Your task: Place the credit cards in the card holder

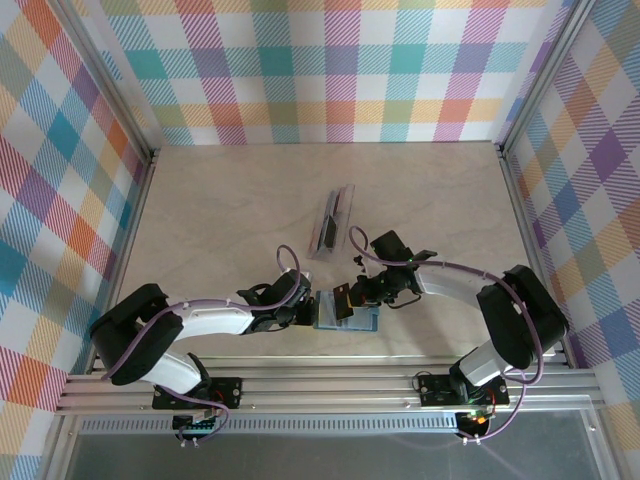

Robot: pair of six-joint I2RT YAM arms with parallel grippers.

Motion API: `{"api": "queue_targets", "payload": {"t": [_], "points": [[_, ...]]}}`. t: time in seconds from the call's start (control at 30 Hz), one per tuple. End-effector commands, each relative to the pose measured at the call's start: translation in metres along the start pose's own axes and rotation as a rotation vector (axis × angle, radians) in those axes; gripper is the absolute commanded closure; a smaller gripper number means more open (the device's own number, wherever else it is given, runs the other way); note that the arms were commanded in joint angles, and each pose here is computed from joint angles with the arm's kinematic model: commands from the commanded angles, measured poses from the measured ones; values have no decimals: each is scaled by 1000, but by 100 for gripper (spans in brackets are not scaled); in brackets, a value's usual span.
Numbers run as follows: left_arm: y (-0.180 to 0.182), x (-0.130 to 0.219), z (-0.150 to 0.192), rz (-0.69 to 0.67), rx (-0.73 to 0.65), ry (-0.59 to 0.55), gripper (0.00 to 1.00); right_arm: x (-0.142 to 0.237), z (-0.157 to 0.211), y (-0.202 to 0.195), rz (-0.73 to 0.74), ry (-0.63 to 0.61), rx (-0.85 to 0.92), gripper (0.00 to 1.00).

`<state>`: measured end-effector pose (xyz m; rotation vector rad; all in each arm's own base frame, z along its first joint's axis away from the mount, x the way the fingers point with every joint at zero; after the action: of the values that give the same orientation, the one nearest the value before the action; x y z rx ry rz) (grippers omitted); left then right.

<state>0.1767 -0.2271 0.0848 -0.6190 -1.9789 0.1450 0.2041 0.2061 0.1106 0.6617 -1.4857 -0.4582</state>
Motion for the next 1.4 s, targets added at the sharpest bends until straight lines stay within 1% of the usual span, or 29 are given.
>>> {"api": "queue_targets", "payload": {"t": [0.0, 0.4, 0.57, 0.73, 1.1, 1.2, 1.37], "points": [[2, -5, 11, -7, -15, 24, 82, -9, 4, -9, 6, 23, -8, 100], [3, -8, 15, -8, -12, 29, 82, -17, 7, -13, -9, 53, -37, 100], [3, -10, 15, -11, -12, 33, 82, -23, 13, -13, -18, 87, -40, 100], [3, -11, 16, -12, -8, 35, 83, -25, 15, -10, -23, 88, -46, 100], [-1, -13, 16, -4, -7, 37, 83, -34, 12, 4, -49, 47, -61, 100], [-3, -14, 18, -4, -7, 41, 83, -37, 12, 7, -38, 23, -67, 100], [-5, -17, 19, -4, 1, 40, 83, -37, 11, 11, -63, -21, -101, 100]]}}
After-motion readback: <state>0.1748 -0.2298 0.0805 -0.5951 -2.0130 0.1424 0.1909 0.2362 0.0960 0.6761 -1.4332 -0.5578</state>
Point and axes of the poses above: each hand's point on the last joint's axis, 136 mm out from that joint toward the fingers, its own x axis back along the fingers, its own y axis along the line the jaws close on, z = x × y, the point moved 8 cm from there along x, back along the fingers, and after that the axes turned 8 degrees about -x, right-handed, at the moved point
